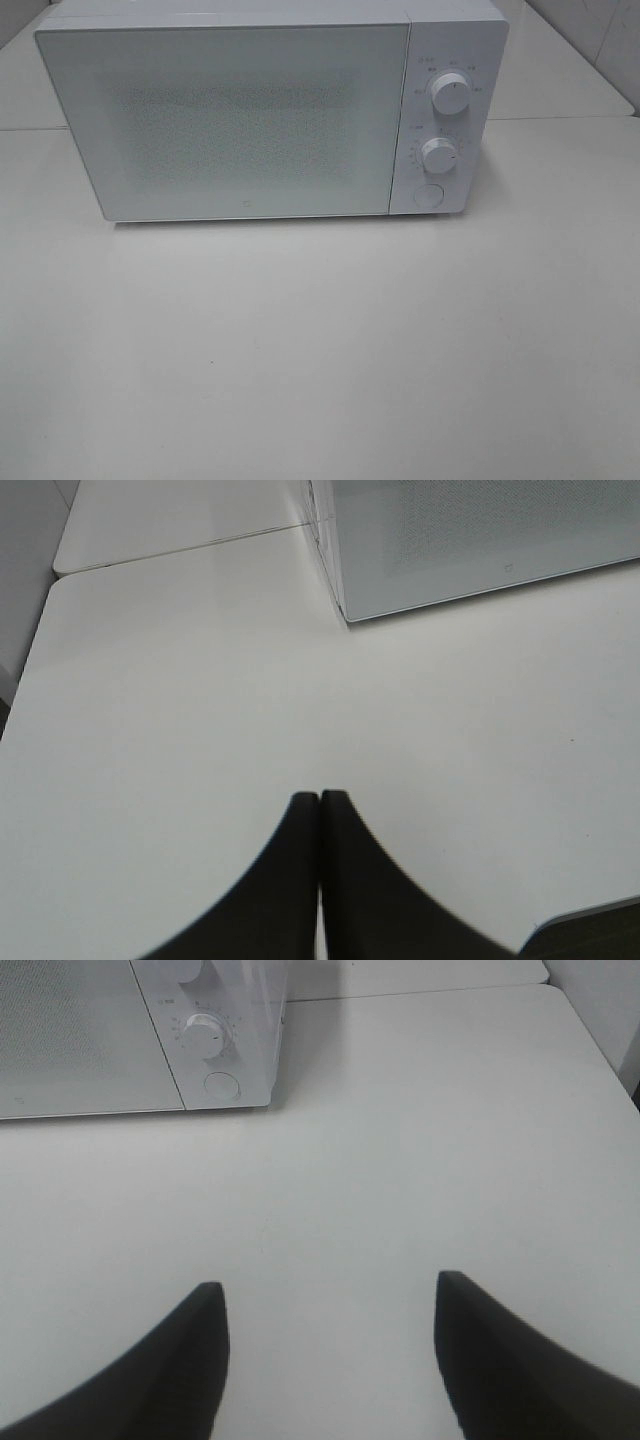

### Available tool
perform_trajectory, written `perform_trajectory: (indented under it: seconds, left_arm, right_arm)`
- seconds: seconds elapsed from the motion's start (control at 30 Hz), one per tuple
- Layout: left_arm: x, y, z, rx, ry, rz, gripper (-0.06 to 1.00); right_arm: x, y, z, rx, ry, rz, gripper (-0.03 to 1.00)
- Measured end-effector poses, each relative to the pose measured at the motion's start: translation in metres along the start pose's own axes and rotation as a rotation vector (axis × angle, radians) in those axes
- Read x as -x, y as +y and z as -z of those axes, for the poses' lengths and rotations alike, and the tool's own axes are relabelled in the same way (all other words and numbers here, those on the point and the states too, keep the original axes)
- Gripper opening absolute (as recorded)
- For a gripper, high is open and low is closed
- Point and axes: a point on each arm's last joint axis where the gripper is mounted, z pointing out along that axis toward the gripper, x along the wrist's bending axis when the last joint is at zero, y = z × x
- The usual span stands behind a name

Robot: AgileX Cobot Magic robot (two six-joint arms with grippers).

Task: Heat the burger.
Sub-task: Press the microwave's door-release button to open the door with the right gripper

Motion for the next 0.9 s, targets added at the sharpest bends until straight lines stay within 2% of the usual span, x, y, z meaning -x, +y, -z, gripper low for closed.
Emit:
perform_trajectory:
  seconds: [0.9]
  left_arm:
    - [0.0, 0.0001, 0.0, 0.001, 0.0, 0.0, 0.0]
  right_arm:
    - [0.0, 0.0, 0.0, 0.0, 0.0, 0.0, 0.57]
